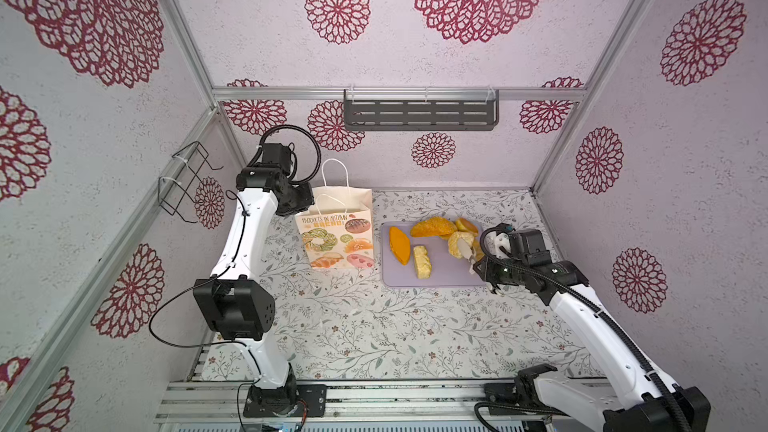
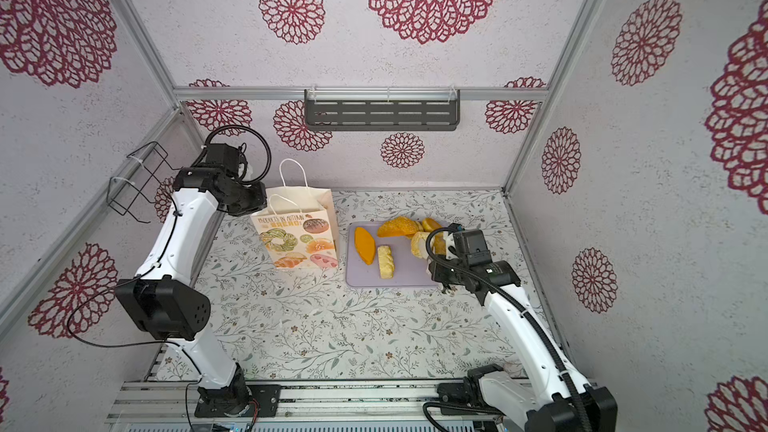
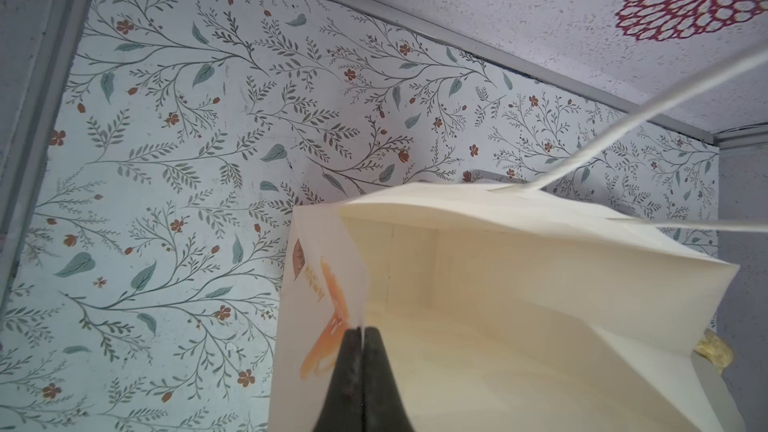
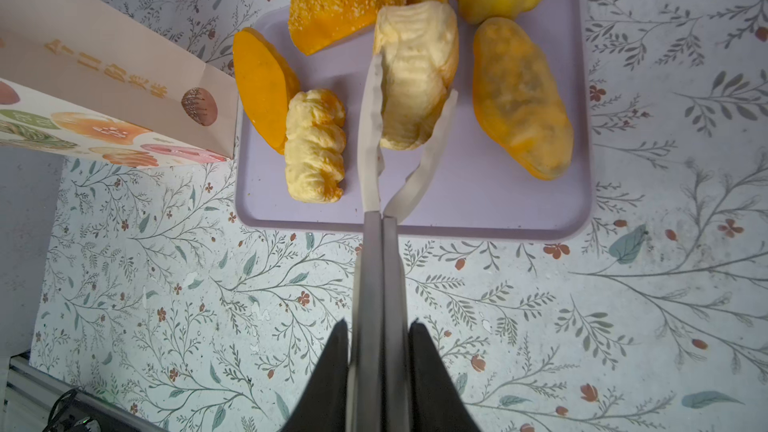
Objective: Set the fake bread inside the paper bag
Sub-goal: 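Lower the tongs onto the pale twisted bread and pinch it with the right gripper, then lift the pinched bread with the tongs and carry it toward the bag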
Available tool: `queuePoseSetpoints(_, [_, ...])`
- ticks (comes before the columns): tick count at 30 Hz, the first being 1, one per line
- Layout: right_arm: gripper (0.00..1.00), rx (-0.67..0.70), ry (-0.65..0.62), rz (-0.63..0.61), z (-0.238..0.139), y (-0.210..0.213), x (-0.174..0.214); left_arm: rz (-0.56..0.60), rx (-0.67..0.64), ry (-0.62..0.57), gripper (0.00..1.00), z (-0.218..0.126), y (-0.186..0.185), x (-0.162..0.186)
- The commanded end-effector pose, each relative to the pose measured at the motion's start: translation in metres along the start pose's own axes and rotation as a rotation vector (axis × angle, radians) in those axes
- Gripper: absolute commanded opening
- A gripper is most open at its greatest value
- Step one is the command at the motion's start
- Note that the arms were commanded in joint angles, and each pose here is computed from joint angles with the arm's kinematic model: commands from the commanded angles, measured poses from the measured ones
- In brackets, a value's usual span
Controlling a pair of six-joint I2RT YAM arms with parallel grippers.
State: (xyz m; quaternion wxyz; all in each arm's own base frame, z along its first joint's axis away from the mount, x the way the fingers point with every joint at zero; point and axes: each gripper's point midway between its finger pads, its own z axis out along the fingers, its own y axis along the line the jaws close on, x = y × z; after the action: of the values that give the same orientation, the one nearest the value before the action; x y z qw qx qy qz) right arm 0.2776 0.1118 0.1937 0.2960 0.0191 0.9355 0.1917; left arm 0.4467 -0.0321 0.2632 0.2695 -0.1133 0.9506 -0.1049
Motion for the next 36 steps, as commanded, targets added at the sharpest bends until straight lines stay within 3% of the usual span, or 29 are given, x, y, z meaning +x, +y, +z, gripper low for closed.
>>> queuePoseSetpoints(1, [0.00,-0.061,-0.131,0.003,-0.028,0.019,-0.031,0.013,0.020,-0.039,0.00,-0.012,-0.004,-0.005])
queuePoseSetpoints(36, [0.00,-0.288,-0.305,-0.002,-0.080,0.079,-0.084,0.020,0.025,-0.048,0.00,-0.012,-0.006,-0.005])
